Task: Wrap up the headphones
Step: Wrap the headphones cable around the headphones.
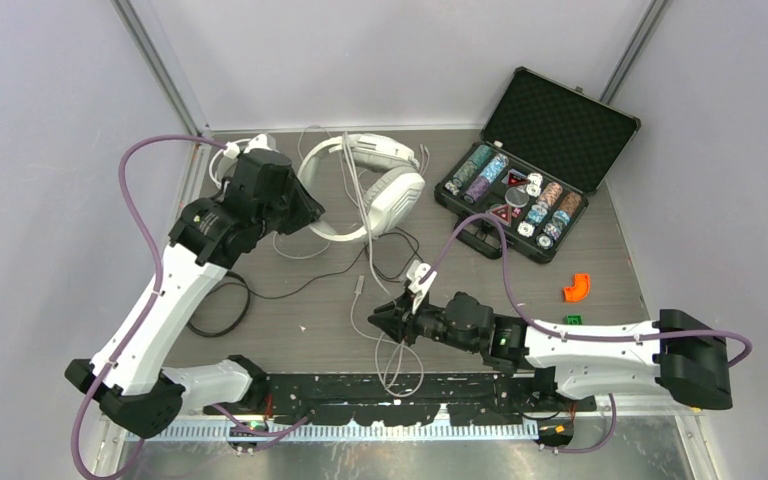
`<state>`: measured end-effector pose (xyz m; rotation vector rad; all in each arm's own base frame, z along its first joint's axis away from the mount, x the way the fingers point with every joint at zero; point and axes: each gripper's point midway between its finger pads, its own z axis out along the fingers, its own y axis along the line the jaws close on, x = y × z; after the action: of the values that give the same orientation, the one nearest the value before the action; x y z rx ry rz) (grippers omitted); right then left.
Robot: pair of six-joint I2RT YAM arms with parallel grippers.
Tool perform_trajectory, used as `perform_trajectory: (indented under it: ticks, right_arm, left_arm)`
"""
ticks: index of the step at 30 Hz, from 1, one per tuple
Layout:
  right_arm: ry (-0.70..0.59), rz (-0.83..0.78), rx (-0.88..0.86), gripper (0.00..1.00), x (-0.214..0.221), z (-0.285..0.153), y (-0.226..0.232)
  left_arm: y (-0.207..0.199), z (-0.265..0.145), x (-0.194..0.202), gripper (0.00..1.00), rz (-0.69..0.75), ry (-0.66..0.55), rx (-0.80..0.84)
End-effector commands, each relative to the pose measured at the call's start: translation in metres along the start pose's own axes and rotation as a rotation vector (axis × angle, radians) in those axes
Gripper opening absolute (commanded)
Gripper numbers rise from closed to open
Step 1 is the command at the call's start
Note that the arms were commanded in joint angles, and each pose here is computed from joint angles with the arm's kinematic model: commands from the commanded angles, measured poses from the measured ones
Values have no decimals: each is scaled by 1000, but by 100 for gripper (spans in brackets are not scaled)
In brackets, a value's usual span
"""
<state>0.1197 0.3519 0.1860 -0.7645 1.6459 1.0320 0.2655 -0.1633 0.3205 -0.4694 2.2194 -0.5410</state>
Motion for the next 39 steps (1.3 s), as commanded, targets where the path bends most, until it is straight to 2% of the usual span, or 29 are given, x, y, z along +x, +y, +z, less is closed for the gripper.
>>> perform_trajectory:
  ticks: [1, 5, 8, 11, 16, 21, 24, 28, 33, 37, 39]
  right_arm:
    - [-122, 6, 22, 29, -19, -1, -4]
    - [-102, 28, 73, 26, -5, 1, -15]
    - [-149, 89, 173, 15, -3, -3, -39]
    - [-183, 165, 200, 8, -4, -6, -57]
    - [-199, 204, 212, 4, -17, -7, -72]
    - [-254, 222, 261, 5, -39, -18, -90]
    - [-294, 214, 313, 14, -48, -28, -105]
    - [-320, 184, 314, 16, -62, -36, -110]
    - [-233, 188, 340, 10, -71, -35, -118]
    - [-154, 228, 344, 4, -75, -36, -116]
    - [-105, 246, 358, 2, -72, -38, -116]
  left_arm:
    - [-32, -30, -28, 0, -71, -85, 152]
    - [-36, -35, -28, 0, -65, -72, 172]
    - [-41, -44, -26, 0, -30, -47, 210]
    - [-46, -57, -22, 0, 12, -24, 262]
    - [-71, -82, 10, 0, 158, 137, 476]
    - [-79, -100, 48, 0, 280, 330, 641]
    - [-75, -105, 61, 0, 324, 377, 683]
    - [-70, -110, 76, 0, 406, 429, 755]
    - [-54, -102, 86, 0, 520, 421, 750]
    - [-29, -78, 72, 0, 631, 292, 606]
    - [-22, -71, 68, 0, 719, 240, 593]
